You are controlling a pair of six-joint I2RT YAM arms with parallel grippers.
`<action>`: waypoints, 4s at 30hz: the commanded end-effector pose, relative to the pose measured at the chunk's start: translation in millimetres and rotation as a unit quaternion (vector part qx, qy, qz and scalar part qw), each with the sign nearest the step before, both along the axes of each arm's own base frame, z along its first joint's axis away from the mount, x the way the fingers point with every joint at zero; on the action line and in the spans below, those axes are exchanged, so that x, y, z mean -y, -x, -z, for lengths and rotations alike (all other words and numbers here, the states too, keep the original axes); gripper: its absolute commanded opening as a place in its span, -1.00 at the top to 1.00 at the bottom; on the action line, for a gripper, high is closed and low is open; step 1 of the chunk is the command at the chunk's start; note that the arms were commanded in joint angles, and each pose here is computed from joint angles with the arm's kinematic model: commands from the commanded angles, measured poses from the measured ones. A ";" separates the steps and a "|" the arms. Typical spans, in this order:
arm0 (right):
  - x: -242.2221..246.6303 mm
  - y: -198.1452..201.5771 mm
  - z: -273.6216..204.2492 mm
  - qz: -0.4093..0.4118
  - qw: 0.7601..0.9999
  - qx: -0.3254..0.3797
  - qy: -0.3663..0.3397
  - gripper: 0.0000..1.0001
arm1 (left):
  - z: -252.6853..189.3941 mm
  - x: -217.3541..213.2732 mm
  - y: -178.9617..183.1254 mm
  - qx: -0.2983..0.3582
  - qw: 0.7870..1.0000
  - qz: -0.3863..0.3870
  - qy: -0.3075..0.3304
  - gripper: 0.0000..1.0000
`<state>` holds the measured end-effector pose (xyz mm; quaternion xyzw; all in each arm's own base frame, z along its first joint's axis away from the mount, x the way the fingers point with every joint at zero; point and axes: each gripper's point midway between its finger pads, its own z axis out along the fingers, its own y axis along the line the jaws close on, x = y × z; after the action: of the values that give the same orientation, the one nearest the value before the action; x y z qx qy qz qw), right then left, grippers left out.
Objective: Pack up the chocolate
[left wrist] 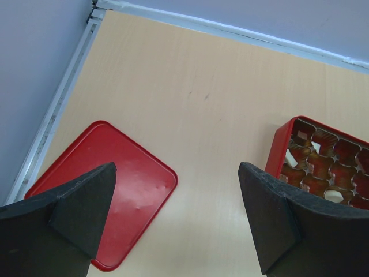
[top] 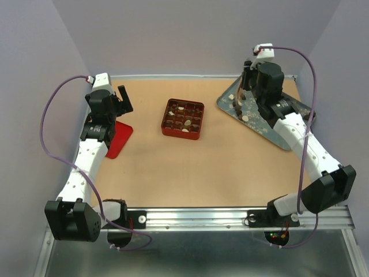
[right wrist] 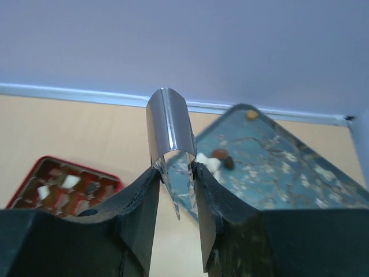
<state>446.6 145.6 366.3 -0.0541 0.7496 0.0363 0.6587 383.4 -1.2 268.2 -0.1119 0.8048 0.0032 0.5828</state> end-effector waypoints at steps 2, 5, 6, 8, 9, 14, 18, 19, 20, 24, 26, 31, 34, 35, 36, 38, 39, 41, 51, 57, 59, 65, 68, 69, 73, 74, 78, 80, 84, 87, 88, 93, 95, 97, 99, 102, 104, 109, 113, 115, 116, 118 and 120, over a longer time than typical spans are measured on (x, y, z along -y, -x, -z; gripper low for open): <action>60.3 -2.6 19.6 0.078 0.997 -0.006 0.005 0.28 | -14.1 -1.9 -3.2 0.027 1.000 -0.001 0.001 -0.97; 74.5 -7.2 34.5 0.096 0.995 -0.022 -0.009 0.26 | -14.1 -1.3 -3.3 0.027 1.000 0.000 0.003 -0.97; 80.5 -8.7 40.1 0.104 0.994 -0.027 -0.010 0.26 | -13.9 -1.6 -3.7 0.027 1.000 -0.001 0.002 -0.97; 84.8 -12.8 49.0 0.110 0.993 -0.037 -0.010 0.23 | -14.1 -1.9 -3.2 0.027 1.000 -0.001 0.001 -0.97; 86.7 -14.6 51.8 0.112 0.993 -0.039 -0.010 0.22 | -13.0 -2.2 -2.9 0.026 1.000 -0.002 0.001 -0.97; 95.6 -22.4 62.3 0.119 0.992 -0.051 -0.010 0.20 | -12.8 -2.7 -3.3 0.026 1.000 -0.003 0.001 -0.97; 99.7 -26.8 69.8 0.127 0.990 -0.058 -0.006 0.20 | -11.9 -3.3 -3.3 0.024 1.000 -0.005 -0.001 -0.97; 101.3 -27.7 72.3 0.129 0.990 -0.060 -0.005 0.20 | -11.9 -3.3 -3.3 0.024 1.000 -0.005 -0.001 -0.97; 102.8 -29.1 75.4 0.131 0.989 -0.063 -0.006 0.20 | -11.9 -3.9 -3.3 0.024 1.000 -0.005 -0.001 -0.97; 105.7 -31.8 81.7 0.132 0.989 -0.068 -0.008 0.20 | -12.1 -3.3 -3.7 0.024 1.000 -0.004 -0.001 -0.97; 105.3 -32.6 85.0 0.130 0.989 -0.071 -0.007 0.20 | -11.6 -3.3 -4.0 0.023 1.000 -0.005 -0.001 -0.97; 107.4 -35.9 90.6 0.132 0.988 -0.073 -0.011 0.20 | -11.0 -3.0 -4.2 0.023 1.000 -0.004 -0.001 -0.97; 107.8 -37.4 92.2 0.132 0.988 -0.074 -0.014 0.20 | -11.0 -3.0 -4.2 0.023 1.000 -0.004 -0.001 -0.97; 106.9 -38.0 94.0 0.130 0.989 -0.075 -0.015 0.20 | -10.4 -3.0 -4.5 0.022 1.000 -0.004 -0.001 -0.97; 106.4 -38.8 93.8 0.129 0.989 -0.074 -0.017 0.20 | -9.8 -2.7 -4.8 0.021 1.000 -0.003 0.000 -0.97; 105.7 -39.5 95.3 0.128 0.989 -0.075 -0.017 0.20 | -9.8 -2.7 -4.7 0.021 1.000 -0.003 -0.001 -0.97; 105.8 -40.5 98.1 0.128 0.989 -0.078 -0.019 0.20 | -9.8 -2.7 -4.7 0.021 1.000 -0.003 -0.001 -0.97; 105.1 -41.3 98.9 0.127 0.989 -0.078 -0.019 0.20 | -9.8 -2.7 -4.7 0.021 1.000 -0.003 -0.001 -0.97; 108.7 -43.9 109.3 0.135 0.987 -0.086 -0.014 0.20 | -9.8 -3.4 -4.7 0.021 1.000 -0.004 -0.003 -0.97; 115.2 -44.0 117.4 0.144 0.985 -0.092 -0.006 0.20 | -8.9 -3.6 -4.7 0.019 1.000 -0.005 -0.003 -0.97; 116.1 -44.7 120.4 0.146 0.985 -0.094 -0.005 0.20 | -8.4 -3.6 -5.0 0.018 1.000 -0.005 -0.004 -0.97; 117.0 -44.7 128.8 0.146 0.985 -0.096 -0.007 0.21 | -8.2 -4.2 -4.6 0.019 1.000 -0.006 -0.004 -0.97; 116.0 -44.5 135.1 0.143 0.984 -0.102 -0.008 0.21 | -9.0 -4.2 -4.7 0.019 1.000 -0.006 -0.004 -0.97; 116.1 -43.7 135.1 0.144 0.984 -0.102 -0.009 0.24 | -8.4 -4.2 -4.9 0.018 1.000 -0.006 -0.005 -0.97; 117.6 -42.6 129.7 0.146 0.985 -0.096 -0.010 0.38 | -8.4 -4.7 -4.9 0.019 1.000 -0.008 -0.004 -0.97; 116.7 -41.7 121.6 0.143 0.986 -0.088 -0.010 0.42 | -8.4 -4.7 -4.9 0.019 1.000 -0.008 -0.004 -0.97; 117.1 -38.9 101.1 0.138 0.988 -0.068 -0.007 0.48 | -8.4 -4.8 -4.9 0.018 1.000 -0.007 -0.005 -0.97; 117.7 -35.7 90.8 0.136 0.989 -0.059 -0.009 0.49 | -9.5 -4.7 -4.4 0.020 1.000 -0.008 -0.004 -0.97; 109.9 -28.4 74.1 0.116 0.992 -0.048 -0.025 0.53 | -9.8 -4.8 -4.0 0.020 1.000 -0.008 -0.004 -0.97; 104.5 -22.7 60.7 0.102 0.993 -0.037 -0.036 0.53 | -10.1 -4.5 -4.2 0.021 1.000 -0.007 -0.004 -0.97; 97.7 -20.2 54.1 0.090 0.995 -0.033 -0.041 0.53 | -10.1 -4.2 -4.2 0.021 1.000 -0.006 -0.003 -0.97; 64.4 -17.3 40.1 0.051 0.997 -0.025 -0.045 0.53 | -10.3 -3.9 -4.6 0.021 1.000 -0.006 -0.003 -0.97; 40.5 -15.5 32.7 0.026 0.998 -0.019 -0.047 0.54 | -10.6 -3.9 -4.0 0.022 1.000 -0.006 -0.003 -0.97; 8.2 -13.4 33.8 -0.007 0.999 -0.023 -0.046 0.54 | -10.1 -4.1 -4.2 0.021 1.000 -0.007 -0.002 -0.97; -15.4 -11.8 26.2 -0.031 0.998 -0.018 -0.048 0.54 | -10.1 -3.9 -4.2 0.021 1.000 -0.006 -0.003 -0.97; -66.7 -4.2 19.9 -0.084 0.995 -0.016 -0.053 0.54 | -10.7 -4.4 -3.9 0.022 1.000 -0.007 -0.003 -0.97; -104.6 4.7 21.6 -0.128 0.990 -0.022 -0.057 0.54 | -10.7 -4.7 -3.9 0.022 1.000 -0.008 -0.003 -0.97; -168.7 23.2 12.1 -0.203 0.976 -0.021 -0.071 0.53 | -11.3 -5.3 -3.6 0.022 1.000 -0.009 -0.005 -0.97; -190.8 25.9 20.3 -0.224 0.972 -0.030 -0.068 0.54 | -12.4 -5.4 -3.1 0.024 1.000 -0.009 -0.005 -0.97; -198.0 26.0 26.8 -0.231 0.970 -0.037 -0.066 0.54 | -12.4 -6.0 -3.1 0.024 1.000 -0.010 -0.005 -0.97; -199.9 24.6 29.4 -0.231 0.970 -0.038 -0.065 0.53 | -12.9 -5.4 -2.8 0.025 1.000 -0.009 -0.004 -0.97; -202.1 24.0 30.5 -0.233 0.970 -0.039 -0.064 0.53 | -13.3 -5.4 -3.0 0.025 1.000 -0.009 -0.004 -0.97; -205.7 22.4 32.5 -0.236 0.969 -0.041 -0.064 0.53 | -12.9 -6.0 -2.8 0.025 1.000 -0.010 -0.005 -0.97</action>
<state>420.0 340.1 286.2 -0.1935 0.7727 0.2111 0.5665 384.6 -0.8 265.3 -0.1123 0.8070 0.0051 0.5797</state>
